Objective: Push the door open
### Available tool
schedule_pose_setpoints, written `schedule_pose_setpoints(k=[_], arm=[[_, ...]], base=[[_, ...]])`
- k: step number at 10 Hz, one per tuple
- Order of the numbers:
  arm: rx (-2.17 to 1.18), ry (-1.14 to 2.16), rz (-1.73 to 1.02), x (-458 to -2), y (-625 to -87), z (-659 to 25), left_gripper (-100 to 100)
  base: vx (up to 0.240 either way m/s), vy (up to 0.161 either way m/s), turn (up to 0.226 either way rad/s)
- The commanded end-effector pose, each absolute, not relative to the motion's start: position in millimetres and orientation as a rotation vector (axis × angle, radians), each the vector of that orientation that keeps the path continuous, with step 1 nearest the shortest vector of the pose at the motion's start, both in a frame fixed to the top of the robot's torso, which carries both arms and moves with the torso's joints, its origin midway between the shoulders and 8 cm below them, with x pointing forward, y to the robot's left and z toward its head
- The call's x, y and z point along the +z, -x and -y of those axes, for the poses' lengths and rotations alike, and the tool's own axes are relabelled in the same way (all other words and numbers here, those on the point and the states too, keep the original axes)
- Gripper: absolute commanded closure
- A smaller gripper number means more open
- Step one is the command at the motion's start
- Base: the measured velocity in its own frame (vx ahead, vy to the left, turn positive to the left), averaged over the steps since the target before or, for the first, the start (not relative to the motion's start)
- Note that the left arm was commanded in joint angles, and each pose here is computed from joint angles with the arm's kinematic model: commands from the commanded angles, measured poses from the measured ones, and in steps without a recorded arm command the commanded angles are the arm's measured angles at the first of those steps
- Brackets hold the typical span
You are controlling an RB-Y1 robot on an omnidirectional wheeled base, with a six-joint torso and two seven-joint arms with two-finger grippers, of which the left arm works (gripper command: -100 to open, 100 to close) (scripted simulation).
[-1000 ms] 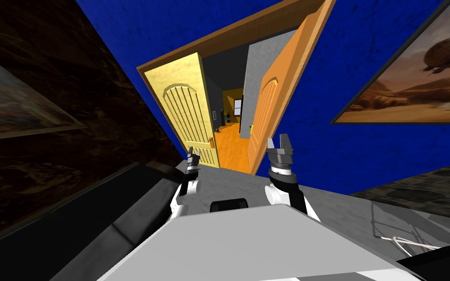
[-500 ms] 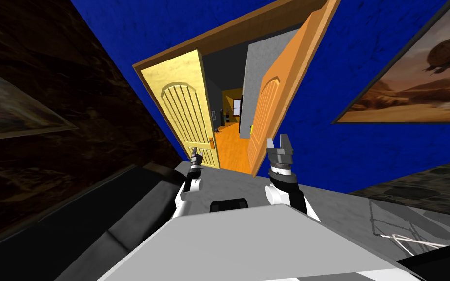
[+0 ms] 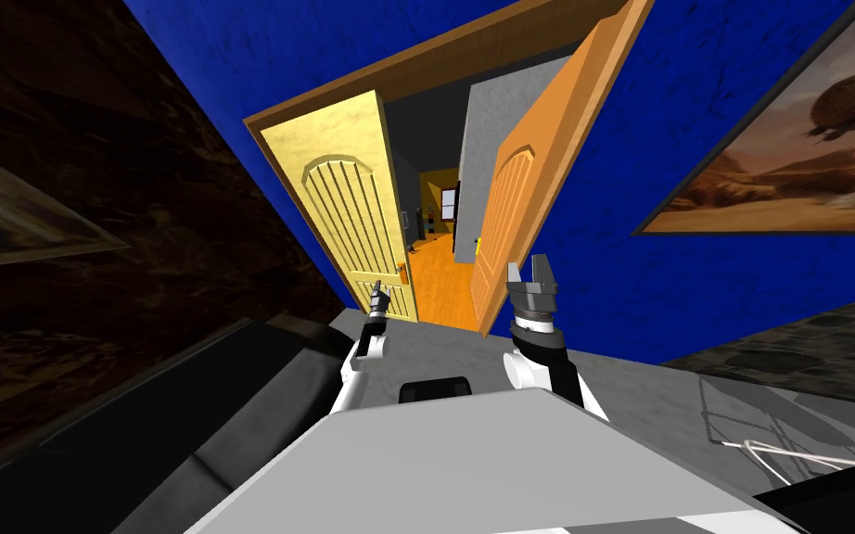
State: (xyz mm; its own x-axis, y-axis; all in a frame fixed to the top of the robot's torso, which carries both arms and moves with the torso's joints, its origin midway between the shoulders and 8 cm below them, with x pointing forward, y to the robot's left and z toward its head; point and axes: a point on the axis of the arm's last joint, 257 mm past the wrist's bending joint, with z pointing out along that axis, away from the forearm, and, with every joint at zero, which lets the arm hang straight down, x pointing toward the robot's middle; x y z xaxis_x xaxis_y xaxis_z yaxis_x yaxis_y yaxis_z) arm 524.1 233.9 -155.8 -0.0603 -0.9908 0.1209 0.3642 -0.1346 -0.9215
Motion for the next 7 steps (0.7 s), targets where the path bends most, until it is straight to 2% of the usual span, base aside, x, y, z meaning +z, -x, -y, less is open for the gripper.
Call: schedule_pose_setpoints(k=[1,7], arm=[[-1.491,0.997,-0.913,-161,-535,-226,-100],[-1.472,1.037,-1.004,-196,-558,-211,-100]], base=[[0.07,0.087,-0.079],[0.043,0.062,-0.034]])
